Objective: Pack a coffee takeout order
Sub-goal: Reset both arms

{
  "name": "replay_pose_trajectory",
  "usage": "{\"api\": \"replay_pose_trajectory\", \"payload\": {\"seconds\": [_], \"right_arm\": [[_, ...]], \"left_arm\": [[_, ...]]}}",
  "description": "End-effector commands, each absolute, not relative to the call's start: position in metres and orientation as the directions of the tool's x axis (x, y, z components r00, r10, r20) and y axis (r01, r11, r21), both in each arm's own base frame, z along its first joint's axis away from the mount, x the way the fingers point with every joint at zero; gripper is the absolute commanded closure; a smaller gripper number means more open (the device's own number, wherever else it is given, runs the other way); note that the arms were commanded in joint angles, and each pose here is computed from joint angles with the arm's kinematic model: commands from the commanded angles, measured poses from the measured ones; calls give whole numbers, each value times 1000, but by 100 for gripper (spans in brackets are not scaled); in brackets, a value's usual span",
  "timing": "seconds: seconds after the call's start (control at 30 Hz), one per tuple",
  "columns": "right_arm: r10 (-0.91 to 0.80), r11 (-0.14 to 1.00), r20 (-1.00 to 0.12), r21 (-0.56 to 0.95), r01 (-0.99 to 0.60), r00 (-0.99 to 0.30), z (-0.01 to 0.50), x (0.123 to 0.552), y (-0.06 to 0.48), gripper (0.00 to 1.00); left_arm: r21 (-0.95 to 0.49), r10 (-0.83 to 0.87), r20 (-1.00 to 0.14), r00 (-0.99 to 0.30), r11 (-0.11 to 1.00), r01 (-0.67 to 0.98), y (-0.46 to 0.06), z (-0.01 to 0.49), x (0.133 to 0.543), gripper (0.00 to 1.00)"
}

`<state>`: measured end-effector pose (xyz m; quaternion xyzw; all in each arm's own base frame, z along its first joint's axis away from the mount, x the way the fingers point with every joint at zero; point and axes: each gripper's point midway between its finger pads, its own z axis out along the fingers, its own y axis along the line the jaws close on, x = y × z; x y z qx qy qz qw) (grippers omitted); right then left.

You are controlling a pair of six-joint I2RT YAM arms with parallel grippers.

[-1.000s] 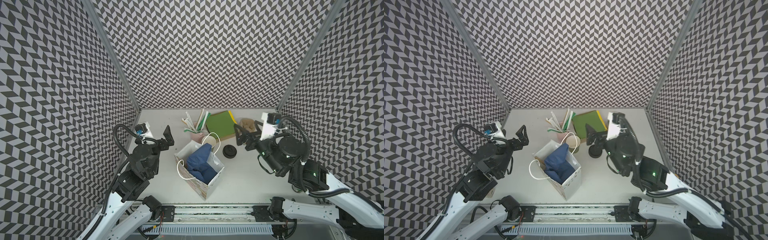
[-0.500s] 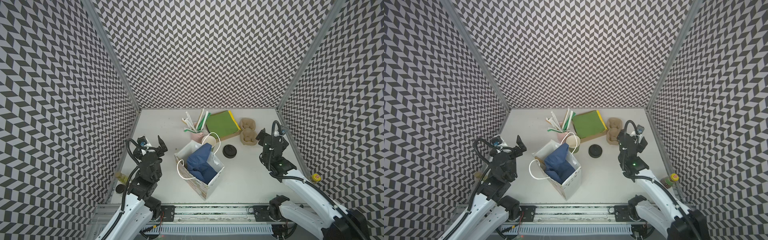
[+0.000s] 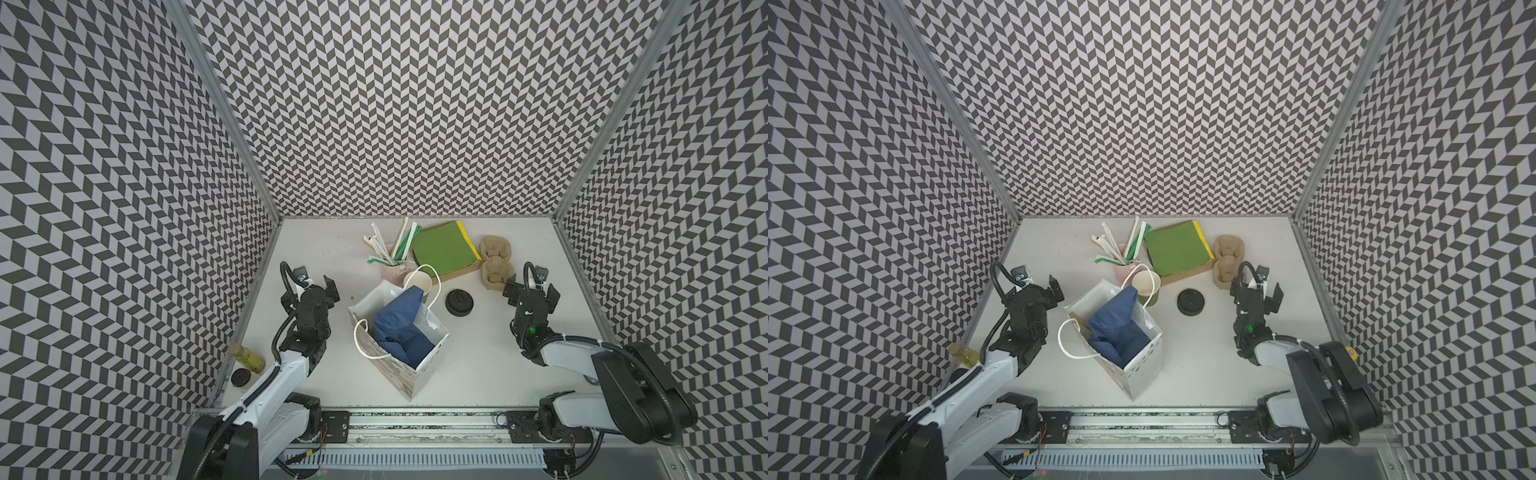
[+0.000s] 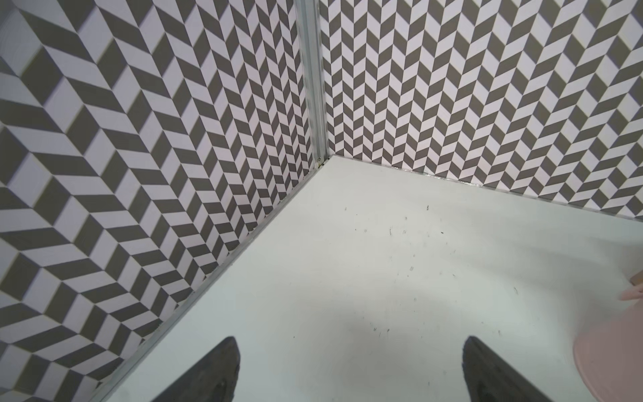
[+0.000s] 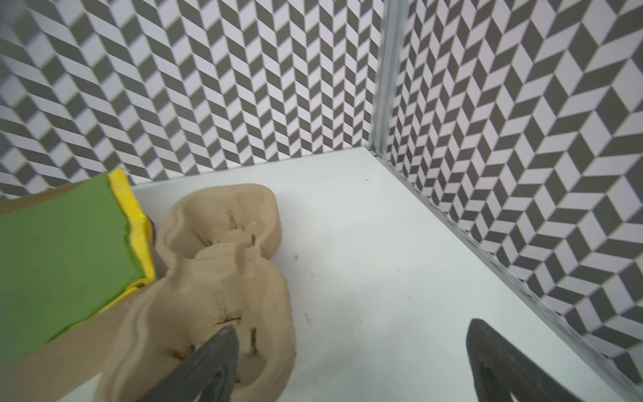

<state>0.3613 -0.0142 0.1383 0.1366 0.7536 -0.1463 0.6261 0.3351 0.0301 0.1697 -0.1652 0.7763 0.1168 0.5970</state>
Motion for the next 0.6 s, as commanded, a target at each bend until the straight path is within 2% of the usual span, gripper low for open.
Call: {"api": "replay_pose_trajectory", "payload": {"seconds": [0.0, 0.17, 0.3, 0.4, 0.5, 0.53, 0.57], "right_arm": [[-35, 957, -999, -38, 289, -14, 172, 374, 3, 1], [53, 955, -997, 64, 288, 49, 169, 372, -20, 1], [49, 979, -999, 45, 198, -15, 157, 377, -11, 1], [13, 982, -996, 29, 186, 88, 163, 358, -8, 1], [41, 974, -999, 46, 221, 26, 155, 367, -14, 1], [51, 970, -999, 50, 237, 3, 151, 369, -16, 1], [52, 971, -999, 50, 233, -1, 150, 369, -15, 1]], "left_arm": [[-87, -145, -980, -138, 930, -358, 31, 175, 351, 0], [-58, -89, -993, -82, 944, -326, 38, 172, 360, 0], [-68, -82, -996, -37, 954, -291, 41, 163, 363, 0], [-83, -87, -996, -3, 963, -257, 40, 165, 367, 0], [-53, -52, -999, 11, 988, -147, 23, 154, 368, 0], [-50, -46, -998, 30, 988, -144, 24, 155, 368, 0], [-45, -46, -999, -3, 987, -153, 27, 150, 374, 0]]}}
